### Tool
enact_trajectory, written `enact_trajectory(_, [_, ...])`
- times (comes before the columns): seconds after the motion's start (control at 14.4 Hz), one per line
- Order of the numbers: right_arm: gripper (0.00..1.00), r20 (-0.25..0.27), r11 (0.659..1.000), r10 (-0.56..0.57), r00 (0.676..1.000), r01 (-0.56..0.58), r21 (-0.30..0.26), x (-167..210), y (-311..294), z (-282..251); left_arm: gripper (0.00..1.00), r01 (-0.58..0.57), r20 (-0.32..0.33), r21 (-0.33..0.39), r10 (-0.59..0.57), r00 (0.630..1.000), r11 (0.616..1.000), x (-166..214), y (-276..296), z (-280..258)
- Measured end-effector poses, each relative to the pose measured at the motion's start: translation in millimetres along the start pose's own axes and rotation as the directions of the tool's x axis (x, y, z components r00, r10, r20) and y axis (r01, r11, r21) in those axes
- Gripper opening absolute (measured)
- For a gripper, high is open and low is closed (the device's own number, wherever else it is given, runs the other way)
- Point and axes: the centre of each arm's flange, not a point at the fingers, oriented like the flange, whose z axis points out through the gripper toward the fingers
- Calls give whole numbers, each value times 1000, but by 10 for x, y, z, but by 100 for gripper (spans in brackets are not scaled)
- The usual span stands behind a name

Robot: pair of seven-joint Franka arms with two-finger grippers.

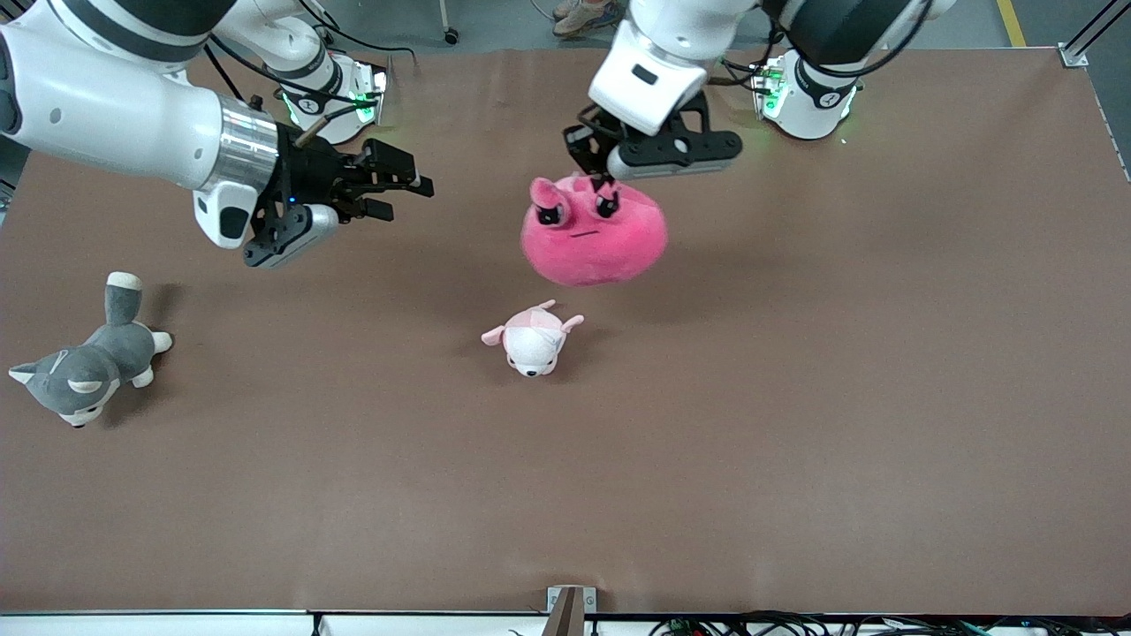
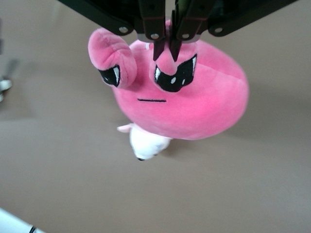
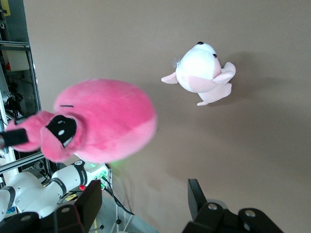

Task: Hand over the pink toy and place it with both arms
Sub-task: 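Lift the pink plush with the left gripper toward the right gripper, then grasp the pink plush's ear with the right gripper beside the left gripper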

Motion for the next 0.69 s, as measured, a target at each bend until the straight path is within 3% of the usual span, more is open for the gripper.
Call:
enact_trajectory(0.28, [80, 20, 999, 31, 999, -31, 11, -5, -132, 171, 6, 99, 17, -67, -98, 995, 993, -225, 262, 211])
enact_trajectory(0.69, [80, 30, 999, 47, 998, -48, 19, 7, -168, 253, 6, 134, 23, -77, -132, 991, 988, -258, 305, 225])
